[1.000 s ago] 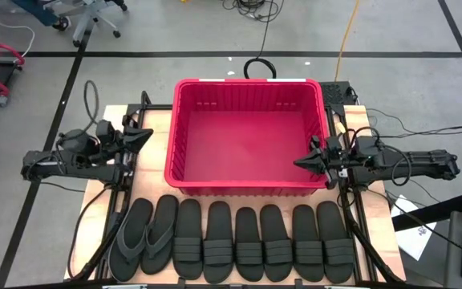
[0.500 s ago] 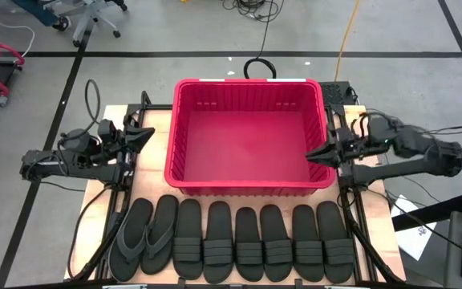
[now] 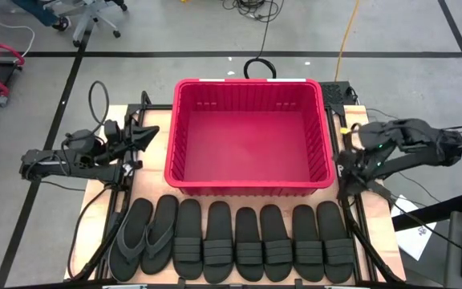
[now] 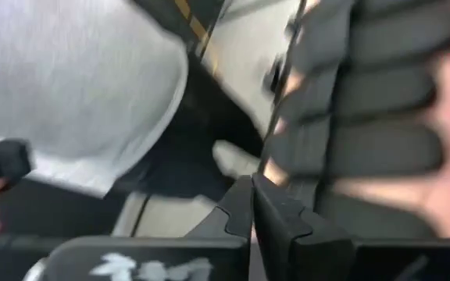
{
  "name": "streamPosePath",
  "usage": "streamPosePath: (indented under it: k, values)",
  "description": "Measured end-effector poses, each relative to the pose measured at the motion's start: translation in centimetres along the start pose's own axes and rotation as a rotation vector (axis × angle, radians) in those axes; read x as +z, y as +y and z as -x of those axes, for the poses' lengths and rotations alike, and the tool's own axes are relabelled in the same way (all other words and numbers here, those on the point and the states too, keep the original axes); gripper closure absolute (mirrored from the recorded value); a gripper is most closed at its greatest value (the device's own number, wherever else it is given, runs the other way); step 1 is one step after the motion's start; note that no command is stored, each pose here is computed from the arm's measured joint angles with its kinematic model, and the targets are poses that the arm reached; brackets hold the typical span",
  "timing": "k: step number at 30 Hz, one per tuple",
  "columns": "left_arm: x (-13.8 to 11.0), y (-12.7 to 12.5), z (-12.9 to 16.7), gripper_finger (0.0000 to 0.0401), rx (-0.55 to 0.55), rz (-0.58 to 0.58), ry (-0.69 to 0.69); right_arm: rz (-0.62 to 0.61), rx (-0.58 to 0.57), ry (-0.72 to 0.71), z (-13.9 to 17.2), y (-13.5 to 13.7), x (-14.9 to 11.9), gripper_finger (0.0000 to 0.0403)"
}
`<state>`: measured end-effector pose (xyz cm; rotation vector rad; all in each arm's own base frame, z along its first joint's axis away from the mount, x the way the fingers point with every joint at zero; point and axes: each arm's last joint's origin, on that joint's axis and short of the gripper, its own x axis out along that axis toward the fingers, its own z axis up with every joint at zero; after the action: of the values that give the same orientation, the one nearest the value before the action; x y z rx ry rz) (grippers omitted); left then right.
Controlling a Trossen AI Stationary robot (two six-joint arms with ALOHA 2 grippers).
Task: Pick and place slides into bin
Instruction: Put the black slide into the red container
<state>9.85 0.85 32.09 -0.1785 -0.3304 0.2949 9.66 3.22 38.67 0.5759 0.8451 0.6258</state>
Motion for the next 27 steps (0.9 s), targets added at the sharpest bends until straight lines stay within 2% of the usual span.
streamPosePath:
  k: [5, 12, 16, 20, 23, 27]
  values:
    - [0.0, 0.0, 0.0, 0.038, 0.01, 0.008, -0.001, -0.078, 0.072, 0.173, -2.3, -1.0, -1.6, 0.0402]
    - [-0.7, 0.2, 0.0, 0.038, 0.035, -0.015, 0.071, -0.177, 0.037, 0.38, -5.8, -3.5, -4.4, 0.0402]
    - [-1.1, 0.4, 0.1, 0.038, 0.077, -0.031, 0.107, -0.188, 0.054, 0.441, -7.8, -4.9, -5.7, 0.0402]
    - [-1.1, 0.5, 0.1, 0.038, 0.129, -0.034, 0.101, -0.146, 0.126, 0.462, -9.6, -5.3, -6.5, 0.0402]
    - [-1.1, 0.5, 0.1, 0.038, 0.136, -0.033, 0.1, -0.118, 0.131, 0.469, -10.7, -5.5, -7.1, 0.0402]
    - [-1.1, 0.5, 0.1, 0.038, 0.137, -0.016, 0.099, -0.201, 0.098, 0.536, -11.7, -6.2, -8.6, 0.0403]
